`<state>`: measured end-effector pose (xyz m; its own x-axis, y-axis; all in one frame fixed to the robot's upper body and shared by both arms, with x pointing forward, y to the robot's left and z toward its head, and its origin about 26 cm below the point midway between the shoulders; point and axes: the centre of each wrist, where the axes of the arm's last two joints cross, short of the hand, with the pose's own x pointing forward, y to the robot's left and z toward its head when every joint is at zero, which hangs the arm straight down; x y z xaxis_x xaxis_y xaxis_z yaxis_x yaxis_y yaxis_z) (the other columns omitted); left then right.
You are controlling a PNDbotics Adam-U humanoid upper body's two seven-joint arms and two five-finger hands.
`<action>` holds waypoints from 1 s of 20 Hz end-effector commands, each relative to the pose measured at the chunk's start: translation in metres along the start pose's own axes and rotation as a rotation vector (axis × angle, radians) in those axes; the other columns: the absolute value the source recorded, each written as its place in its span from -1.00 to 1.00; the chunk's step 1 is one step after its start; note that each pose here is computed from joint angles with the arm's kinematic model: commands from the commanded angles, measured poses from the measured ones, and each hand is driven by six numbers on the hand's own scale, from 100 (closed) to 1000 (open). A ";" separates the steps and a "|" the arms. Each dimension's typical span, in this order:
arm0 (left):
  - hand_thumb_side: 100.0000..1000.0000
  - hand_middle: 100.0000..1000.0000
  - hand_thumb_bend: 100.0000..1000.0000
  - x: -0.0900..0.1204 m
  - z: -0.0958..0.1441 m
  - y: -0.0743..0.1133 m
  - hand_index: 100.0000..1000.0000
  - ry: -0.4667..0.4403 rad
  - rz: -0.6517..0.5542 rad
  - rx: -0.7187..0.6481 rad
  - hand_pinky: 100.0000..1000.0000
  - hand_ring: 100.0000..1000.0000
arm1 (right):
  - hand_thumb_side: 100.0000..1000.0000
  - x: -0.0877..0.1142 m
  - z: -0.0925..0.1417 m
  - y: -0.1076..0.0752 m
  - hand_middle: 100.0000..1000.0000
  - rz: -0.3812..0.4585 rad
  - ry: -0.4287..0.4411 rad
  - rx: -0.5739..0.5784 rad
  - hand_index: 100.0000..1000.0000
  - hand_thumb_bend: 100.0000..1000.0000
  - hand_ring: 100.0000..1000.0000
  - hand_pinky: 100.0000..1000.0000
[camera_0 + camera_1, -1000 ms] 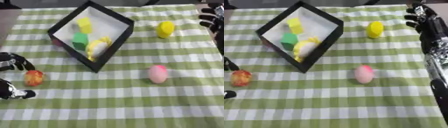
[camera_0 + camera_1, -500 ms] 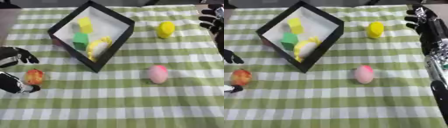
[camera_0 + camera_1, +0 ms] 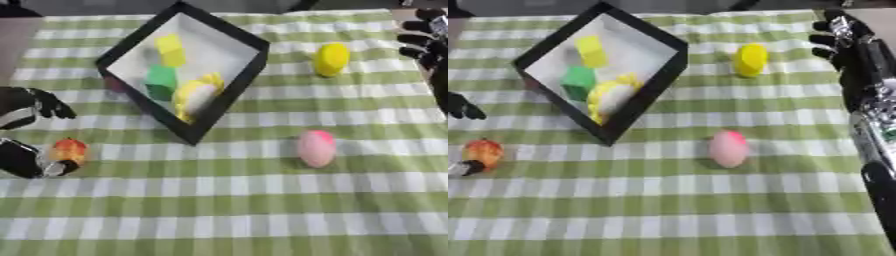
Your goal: Pick up objects on the table and place them in the box.
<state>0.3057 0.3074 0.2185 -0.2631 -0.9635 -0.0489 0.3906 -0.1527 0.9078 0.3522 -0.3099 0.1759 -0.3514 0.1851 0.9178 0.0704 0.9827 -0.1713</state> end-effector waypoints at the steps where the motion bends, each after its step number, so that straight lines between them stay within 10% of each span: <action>1: -0.32 0.47 -0.01 -0.008 -0.004 0.004 0.69 0.039 -0.028 -0.008 0.56 0.56 | 0.44 0.008 -0.002 -0.002 0.47 0.007 -0.028 0.002 0.70 -1.00 0.57 0.64; 20: -0.69 0.41 -0.37 -0.021 -0.047 -0.011 0.44 0.063 -0.085 -0.127 0.51 0.52 | 0.46 0.004 -0.001 -0.001 0.47 0.001 -0.013 -0.003 0.70 -1.00 0.57 0.64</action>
<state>0.3481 0.3146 0.1811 -0.2563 -0.9596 -0.1163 0.4925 -0.2331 0.8385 0.3513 -0.3090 0.1717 -0.3419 0.1774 0.9228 0.0687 0.9841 -0.1638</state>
